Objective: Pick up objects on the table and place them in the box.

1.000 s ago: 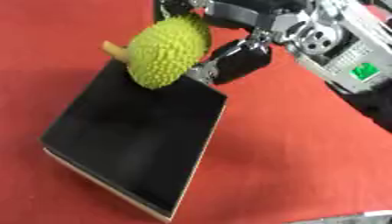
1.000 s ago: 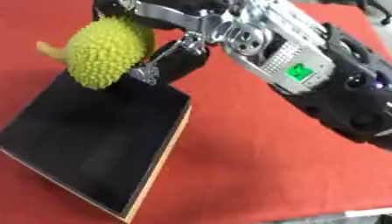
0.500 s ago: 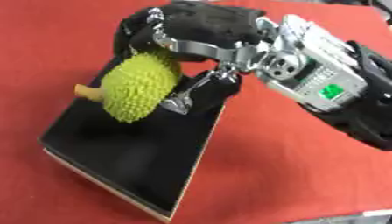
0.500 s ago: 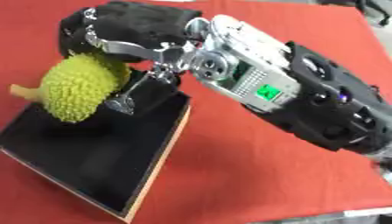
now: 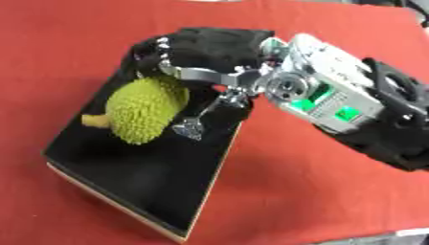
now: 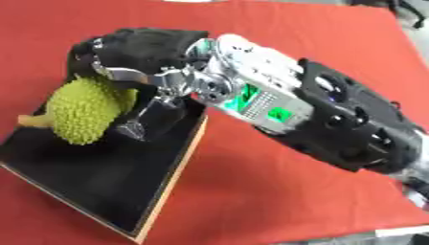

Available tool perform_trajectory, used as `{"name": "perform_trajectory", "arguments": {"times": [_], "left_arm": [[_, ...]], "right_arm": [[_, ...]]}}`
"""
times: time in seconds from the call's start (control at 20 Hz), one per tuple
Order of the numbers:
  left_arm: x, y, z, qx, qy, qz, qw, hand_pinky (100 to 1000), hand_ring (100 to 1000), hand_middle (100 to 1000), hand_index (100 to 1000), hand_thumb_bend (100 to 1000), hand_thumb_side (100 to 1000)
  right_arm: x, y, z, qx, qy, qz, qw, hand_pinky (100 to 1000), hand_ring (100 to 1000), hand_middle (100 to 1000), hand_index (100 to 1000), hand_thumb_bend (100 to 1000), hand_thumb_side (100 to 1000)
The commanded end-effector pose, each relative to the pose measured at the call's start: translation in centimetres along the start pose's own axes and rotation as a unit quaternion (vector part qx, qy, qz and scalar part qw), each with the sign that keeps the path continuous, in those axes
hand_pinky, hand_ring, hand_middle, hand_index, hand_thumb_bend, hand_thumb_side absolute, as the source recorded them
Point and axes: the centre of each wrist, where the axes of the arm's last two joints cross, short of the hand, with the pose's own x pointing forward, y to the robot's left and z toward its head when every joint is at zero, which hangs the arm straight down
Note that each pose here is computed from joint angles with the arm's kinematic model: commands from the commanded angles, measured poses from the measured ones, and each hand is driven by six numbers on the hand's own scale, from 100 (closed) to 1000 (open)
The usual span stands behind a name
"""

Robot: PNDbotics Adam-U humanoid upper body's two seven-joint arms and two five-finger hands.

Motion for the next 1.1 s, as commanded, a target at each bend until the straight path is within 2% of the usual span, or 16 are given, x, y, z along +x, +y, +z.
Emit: {"name": "perform_trajectory", "arguments": {"times": [0.05, 0.3, 0.65, 0.7, 0.8, 0.85, 0.95, 1.1], "left_arm": [[0.7, 0.5, -0.8, -0.008, -0.012, -0.010, 1.000, 602, 632, 601, 691, 100, 157], [0.8, 0.5, -0.8, -0.006, -0.011, -0.009, 1.000, 602, 632, 601, 691, 100, 165], [0.8, 0.5, -0.7, -0.006, -0.008, -0.008, 1.000, 601, 631, 599, 690, 100, 175], [0.8, 0.5, -0.7, -0.006, -0.008, -0.008, 1.000, 601, 631, 599, 690, 100, 176], [0.8, 0.5, -0.6, -0.005, -0.007, -0.008, 1.000, 601, 631, 598, 690, 100, 179], [0.8, 0.5, -0.6, -0.005, -0.007, -0.008, 1.000, 601, 631, 598, 690, 100, 178], [0.8, 0.5, -0.6, -0.005, -0.007, -0.009, 1.000, 601, 631, 598, 690, 100, 178], [0.8, 0.5, -0.6, -0.005, -0.006, -0.009, 1.000, 601, 631, 598, 690, 100, 176]], "right_arm": [[0.6, -0.3, 0.0, 0.044, 0.002, -0.023, 0.999, 706, 939, 893, 832, 100, 152], [0.7, 0.7, -0.3, 0.076, 0.015, -0.043, 0.996, 717, 957, 899, 837, 100, 141], [1.0, 1.1, -0.6, 0.076, 0.021, -0.019, 0.997, 733, 986, 909, 883, 100, 100], [1.0, 1.1, -0.6, 0.074, 0.024, -0.016, 0.997, 741, 995, 917, 893, 100, 152], [0.9, 0.9, -0.5, 0.064, 0.028, -0.011, 0.998, 792, 1000, 966, 928, 100, 385], [0.9, 0.8, -0.4, 0.055, 0.028, -0.007, 0.998, 803, 1000, 968, 934, 100, 376], [0.7, 0.6, -0.3, 0.038, 0.027, 0.002, 0.999, 825, 1000, 967, 940, 100, 419], [0.6, 0.2, -0.2, 0.020, 0.022, 0.014, 0.999, 828, 1000, 947, 934, 141, 403]]}}
